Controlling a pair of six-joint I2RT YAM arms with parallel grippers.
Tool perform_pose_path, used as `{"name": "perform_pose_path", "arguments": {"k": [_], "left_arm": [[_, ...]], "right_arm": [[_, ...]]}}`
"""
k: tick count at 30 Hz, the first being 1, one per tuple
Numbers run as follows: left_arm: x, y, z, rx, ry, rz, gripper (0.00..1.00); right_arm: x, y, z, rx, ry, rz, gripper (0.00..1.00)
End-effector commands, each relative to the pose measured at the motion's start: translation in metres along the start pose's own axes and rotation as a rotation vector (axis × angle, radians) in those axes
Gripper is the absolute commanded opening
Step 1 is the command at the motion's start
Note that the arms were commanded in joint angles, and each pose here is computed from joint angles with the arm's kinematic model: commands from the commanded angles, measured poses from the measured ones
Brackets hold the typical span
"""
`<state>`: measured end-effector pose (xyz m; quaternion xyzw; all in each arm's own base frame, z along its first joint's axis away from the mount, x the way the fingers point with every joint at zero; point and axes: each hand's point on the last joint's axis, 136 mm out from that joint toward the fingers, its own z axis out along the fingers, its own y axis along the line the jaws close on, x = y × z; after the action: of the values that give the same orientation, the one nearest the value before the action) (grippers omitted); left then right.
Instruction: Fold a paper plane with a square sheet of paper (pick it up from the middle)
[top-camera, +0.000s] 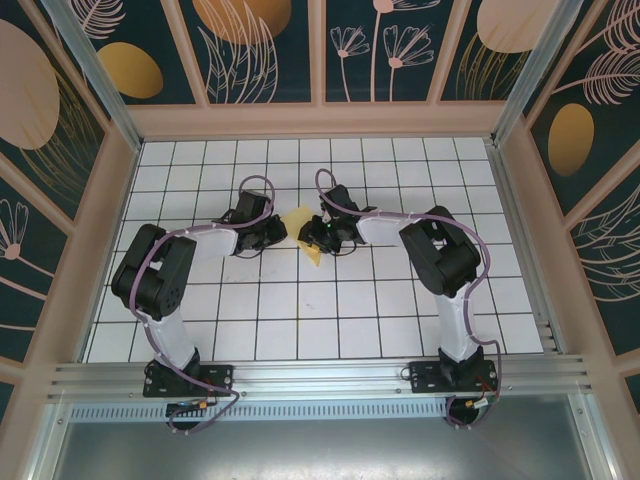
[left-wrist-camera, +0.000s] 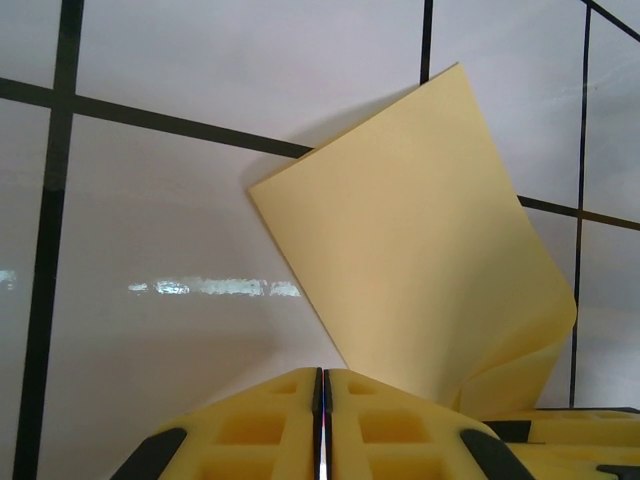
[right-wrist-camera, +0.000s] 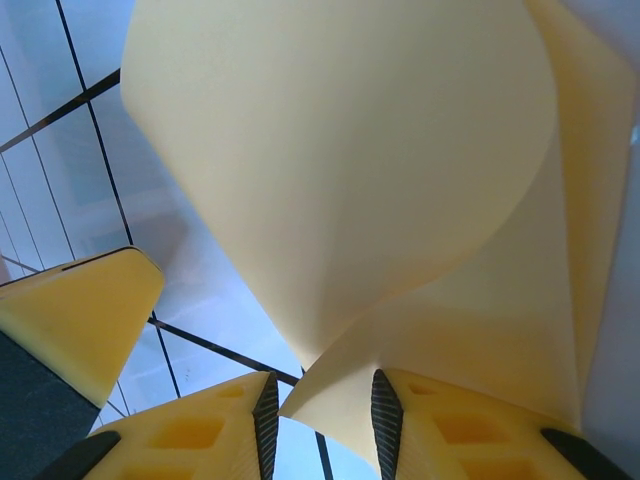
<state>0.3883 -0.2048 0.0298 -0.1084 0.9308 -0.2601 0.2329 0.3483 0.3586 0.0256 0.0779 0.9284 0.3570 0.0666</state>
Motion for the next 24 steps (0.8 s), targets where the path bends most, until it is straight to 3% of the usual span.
{"name": "perform_pose_path", "arguments": {"k": [1,8,16,24], "left_arm": [[0.002,-0.010,-0.006,0.051,0.012,0.001,0.14],[0.004,-0.024,-0.008,0.129,0.027,-0.003,0.14],[0.007,-0.022,-0.007,0.129,0.035,-0.007,0.15],[0.010,-0.032,-0.008,0.188,0.053,-0.006,0.12]], "right_arm": [[0.009,-0.043,0.009,0.120,0.020,0.061,0.35],[0.009,-0.044,0.007,0.112,0.018,0.062,0.36],[0.009,-0.046,0.006,0.111,0.018,0.064,0.40],[0.010,-0.051,0.006,0.121,0.021,0.070,0.14]]}}
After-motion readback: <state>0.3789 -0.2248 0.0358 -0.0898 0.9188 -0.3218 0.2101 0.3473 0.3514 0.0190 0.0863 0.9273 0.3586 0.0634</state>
